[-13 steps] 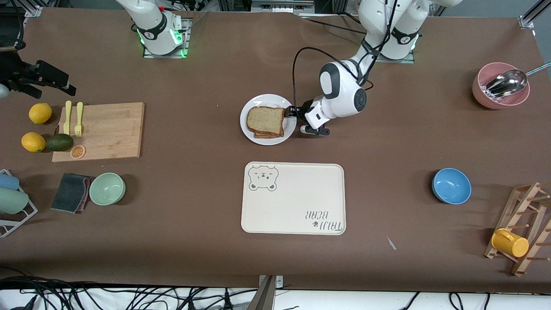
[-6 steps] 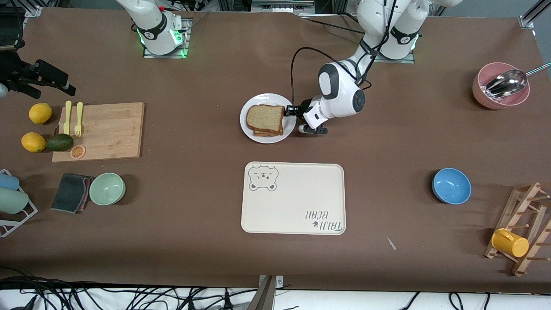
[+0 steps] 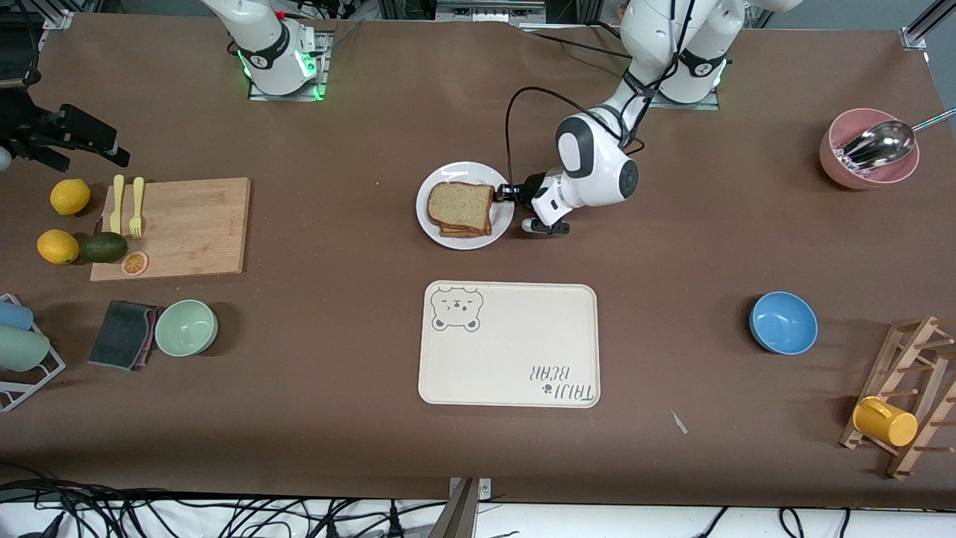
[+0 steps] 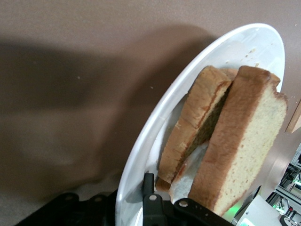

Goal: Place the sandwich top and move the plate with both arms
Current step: 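Lower the left gripper and grip the plate rim, then slide the plate with the left gripper onto the TAIJI BEAR tray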

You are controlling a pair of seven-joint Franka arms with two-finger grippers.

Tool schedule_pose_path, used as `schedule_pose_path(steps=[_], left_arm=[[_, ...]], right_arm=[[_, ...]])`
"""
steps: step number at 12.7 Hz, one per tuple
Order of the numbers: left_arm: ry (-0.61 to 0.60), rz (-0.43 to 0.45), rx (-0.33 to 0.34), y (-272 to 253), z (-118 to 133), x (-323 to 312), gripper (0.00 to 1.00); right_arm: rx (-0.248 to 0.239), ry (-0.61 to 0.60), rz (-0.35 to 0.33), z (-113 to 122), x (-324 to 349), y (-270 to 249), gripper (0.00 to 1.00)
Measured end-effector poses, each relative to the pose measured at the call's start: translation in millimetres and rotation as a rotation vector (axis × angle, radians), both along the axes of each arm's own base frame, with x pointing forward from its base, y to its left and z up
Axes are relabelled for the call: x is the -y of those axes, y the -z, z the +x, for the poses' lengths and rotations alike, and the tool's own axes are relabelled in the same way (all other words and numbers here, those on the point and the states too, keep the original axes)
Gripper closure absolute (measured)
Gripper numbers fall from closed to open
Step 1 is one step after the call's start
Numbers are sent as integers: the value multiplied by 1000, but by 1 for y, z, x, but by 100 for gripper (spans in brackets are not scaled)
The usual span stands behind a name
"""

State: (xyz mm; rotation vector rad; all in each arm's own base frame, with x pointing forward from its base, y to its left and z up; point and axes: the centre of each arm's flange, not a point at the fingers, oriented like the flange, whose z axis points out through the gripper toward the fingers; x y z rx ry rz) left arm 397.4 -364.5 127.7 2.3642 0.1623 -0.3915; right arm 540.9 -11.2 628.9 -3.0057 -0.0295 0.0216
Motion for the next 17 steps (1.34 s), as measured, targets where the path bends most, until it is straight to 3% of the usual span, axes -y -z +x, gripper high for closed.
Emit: schedule_pose_path(steps=[4,10,17], left_arm=[[0,-33,-29,3,10,-9,92],[8,-64,31,-7,35,-19,92],[-121,-118,129,-56,112,-38,92]], right_arm=[[1,0,0,0,0,0,0],[4,-9,18,0,0,-1,0],[7,-10,41,0,-2,-2,0]])
